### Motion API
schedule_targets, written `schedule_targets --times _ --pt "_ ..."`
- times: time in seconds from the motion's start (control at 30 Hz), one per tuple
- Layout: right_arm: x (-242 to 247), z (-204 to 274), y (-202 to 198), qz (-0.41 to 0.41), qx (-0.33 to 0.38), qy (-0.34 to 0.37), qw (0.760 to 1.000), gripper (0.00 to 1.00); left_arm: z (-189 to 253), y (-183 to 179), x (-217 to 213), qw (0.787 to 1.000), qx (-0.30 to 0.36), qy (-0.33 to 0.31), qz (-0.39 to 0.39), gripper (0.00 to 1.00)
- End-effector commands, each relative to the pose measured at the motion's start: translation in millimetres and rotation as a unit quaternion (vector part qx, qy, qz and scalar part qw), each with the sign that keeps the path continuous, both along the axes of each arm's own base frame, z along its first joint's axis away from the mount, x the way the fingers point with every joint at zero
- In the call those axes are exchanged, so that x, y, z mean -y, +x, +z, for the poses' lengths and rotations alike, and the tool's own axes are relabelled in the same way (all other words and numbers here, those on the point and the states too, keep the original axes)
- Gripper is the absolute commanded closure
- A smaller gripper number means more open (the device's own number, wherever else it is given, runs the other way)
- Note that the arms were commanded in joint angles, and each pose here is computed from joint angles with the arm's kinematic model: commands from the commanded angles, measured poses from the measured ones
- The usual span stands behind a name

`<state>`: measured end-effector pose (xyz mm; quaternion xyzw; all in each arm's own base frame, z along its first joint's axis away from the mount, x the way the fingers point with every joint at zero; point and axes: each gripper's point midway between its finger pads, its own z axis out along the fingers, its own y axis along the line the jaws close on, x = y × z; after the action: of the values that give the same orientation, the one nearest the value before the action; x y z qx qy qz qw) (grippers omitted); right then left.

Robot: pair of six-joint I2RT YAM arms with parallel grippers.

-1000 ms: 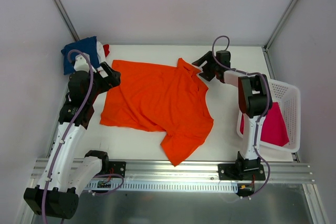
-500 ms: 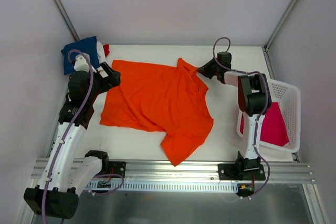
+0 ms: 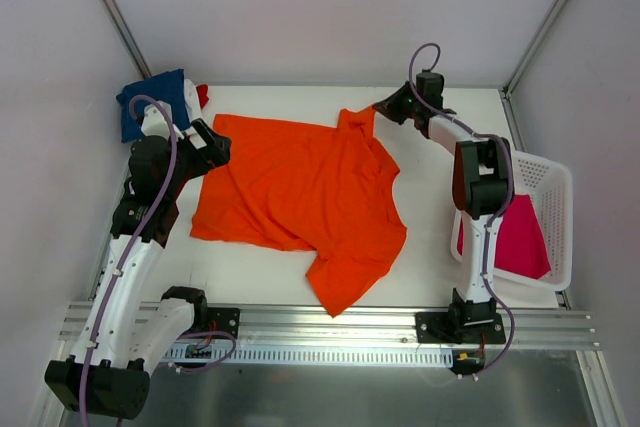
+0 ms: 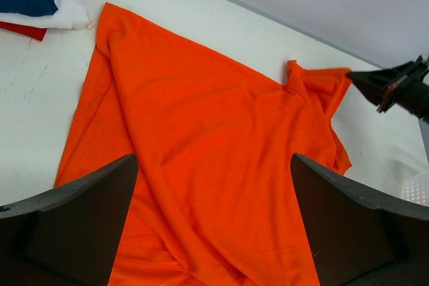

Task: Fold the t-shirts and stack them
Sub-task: Flatten the tshirt out

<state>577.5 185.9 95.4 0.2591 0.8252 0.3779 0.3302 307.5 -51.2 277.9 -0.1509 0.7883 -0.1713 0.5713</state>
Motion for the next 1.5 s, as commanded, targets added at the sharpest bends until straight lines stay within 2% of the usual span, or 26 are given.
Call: schedule_targets --times 0.0,0.03,0.07,0.27,0.47,0.57,0.7,0.8,0.9,1.17,1.33,1.47 --pt "-28 46 23 0.054 0.068 0.017 0.996 0.99 2 -4 4 1.000 0.008 0.008 -0.017 0.01" --pt "-36 76 34 0.069 0.102 0.024 0.992 0.99 2 -4 4 1.000 0.008 0.008 -0.017 0.01" --pt "-41 63 38 0.078 0.090 0.019 0.993 1.00 2 -4 4 1.000 0.008 0.009 -0.017 0.01" --pt "-75 90 65 0.114 0.148 0.042 0.982 0.98 1 -4 4 1.000 0.008 0.010 -0.016 0.01" --pt "-80 41 82 0.091 0.139 0.046 0.985 0.97 3 -5 5 1.000 0.011 0.008 -0.020 0.01" --pt "-69 11 87 0.059 0.112 0.010 0.992 0.99 3 -5 4 1.000 0.010 0.010 -0.019 0.01" --pt "-36 -18 85 -0.006 0.076 -0.083 0.994 0.99 3 -5 5 1.000 0.008 0.010 -0.023 0.01" --pt "-7 -15 83 -0.042 0.062 -0.153 0.985 0.99 2 -3 5 1.000 0.007 0.010 -0.022 0.01" --pt "17 -5 87 -0.066 0.060 -0.190 0.978 0.99 1 -3 6 1.000 0.005 0.009 -0.023 0.01" --pt "51 8 107 -0.089 0.069 -0.205 0.972 1.00 -1 -1 7 1.000 -0.001 0.008 -0.026 0.01" --pt "54 13 120 -0.097 0.087 -0.207 0.970 1.00 -2 1 8 1.000 -0.004 0.007 -0.028 0.01" --pt "44 17 131 -0.089 0.118 -0.177 0.973 1.00 -3 2 9 1.000 -0.008 0.006 -0.028 0.01"
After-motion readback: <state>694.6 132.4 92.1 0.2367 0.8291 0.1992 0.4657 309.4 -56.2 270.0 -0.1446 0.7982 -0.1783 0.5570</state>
